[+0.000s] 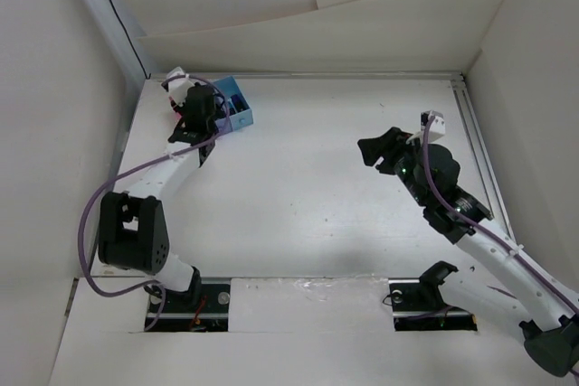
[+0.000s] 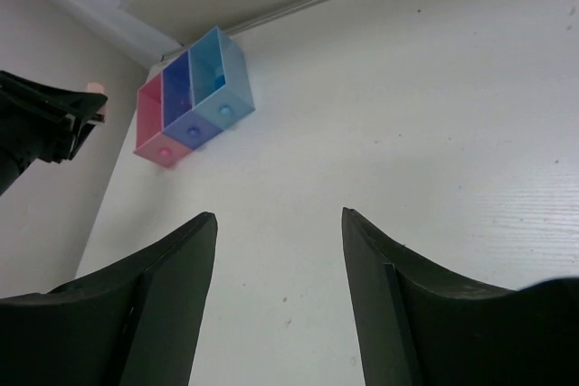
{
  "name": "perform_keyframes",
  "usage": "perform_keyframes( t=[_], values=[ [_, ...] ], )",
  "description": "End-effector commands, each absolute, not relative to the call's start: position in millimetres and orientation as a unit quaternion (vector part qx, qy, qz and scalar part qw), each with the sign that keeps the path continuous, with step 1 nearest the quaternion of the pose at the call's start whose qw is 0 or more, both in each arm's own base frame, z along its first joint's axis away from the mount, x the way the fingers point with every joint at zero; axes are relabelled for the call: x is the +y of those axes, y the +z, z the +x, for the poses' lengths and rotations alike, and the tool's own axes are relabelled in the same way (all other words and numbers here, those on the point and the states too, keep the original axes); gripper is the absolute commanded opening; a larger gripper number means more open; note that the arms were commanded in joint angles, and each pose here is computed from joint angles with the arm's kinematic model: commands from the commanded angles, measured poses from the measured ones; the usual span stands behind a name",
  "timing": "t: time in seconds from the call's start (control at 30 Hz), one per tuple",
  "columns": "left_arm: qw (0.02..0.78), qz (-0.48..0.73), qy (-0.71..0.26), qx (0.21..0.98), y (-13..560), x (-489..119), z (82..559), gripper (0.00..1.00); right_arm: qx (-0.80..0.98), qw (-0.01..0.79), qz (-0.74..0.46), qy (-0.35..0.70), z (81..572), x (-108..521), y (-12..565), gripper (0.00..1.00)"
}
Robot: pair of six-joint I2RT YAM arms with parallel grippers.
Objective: Sort the stationery into containers
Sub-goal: Place the stapler in the storage box.
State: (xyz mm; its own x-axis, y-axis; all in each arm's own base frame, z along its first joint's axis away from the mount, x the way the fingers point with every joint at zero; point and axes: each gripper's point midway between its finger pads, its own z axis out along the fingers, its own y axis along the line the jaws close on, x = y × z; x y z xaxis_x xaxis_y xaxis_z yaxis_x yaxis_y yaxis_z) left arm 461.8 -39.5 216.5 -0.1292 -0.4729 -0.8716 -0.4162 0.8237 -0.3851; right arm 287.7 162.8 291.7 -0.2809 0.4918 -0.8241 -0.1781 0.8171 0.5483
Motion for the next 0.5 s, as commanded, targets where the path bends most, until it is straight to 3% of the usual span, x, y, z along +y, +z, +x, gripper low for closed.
perform_keyframes(
  t=[0.0,0.3,0.47],
  values=[
    [0.574,-0.307,-0.031,0.759,209.1,-26.4,472.4,0.21,0.726,0.602,0.085,0.323,286.0,174.1,312.7,0.63],
    [0.518,-0.339,0.024,0.785,164.1,17.9,501.3,0.21,0.722,0.606,0.082,0.322,282.8,171.7,314.1,0.63],
    [0.521,-0.337,0.052,0.783,167.8,29.1,518.4,0.21,0.722,0.606,0.082,0.322,282.8,171.7,314.1,0.63]
  ],
)
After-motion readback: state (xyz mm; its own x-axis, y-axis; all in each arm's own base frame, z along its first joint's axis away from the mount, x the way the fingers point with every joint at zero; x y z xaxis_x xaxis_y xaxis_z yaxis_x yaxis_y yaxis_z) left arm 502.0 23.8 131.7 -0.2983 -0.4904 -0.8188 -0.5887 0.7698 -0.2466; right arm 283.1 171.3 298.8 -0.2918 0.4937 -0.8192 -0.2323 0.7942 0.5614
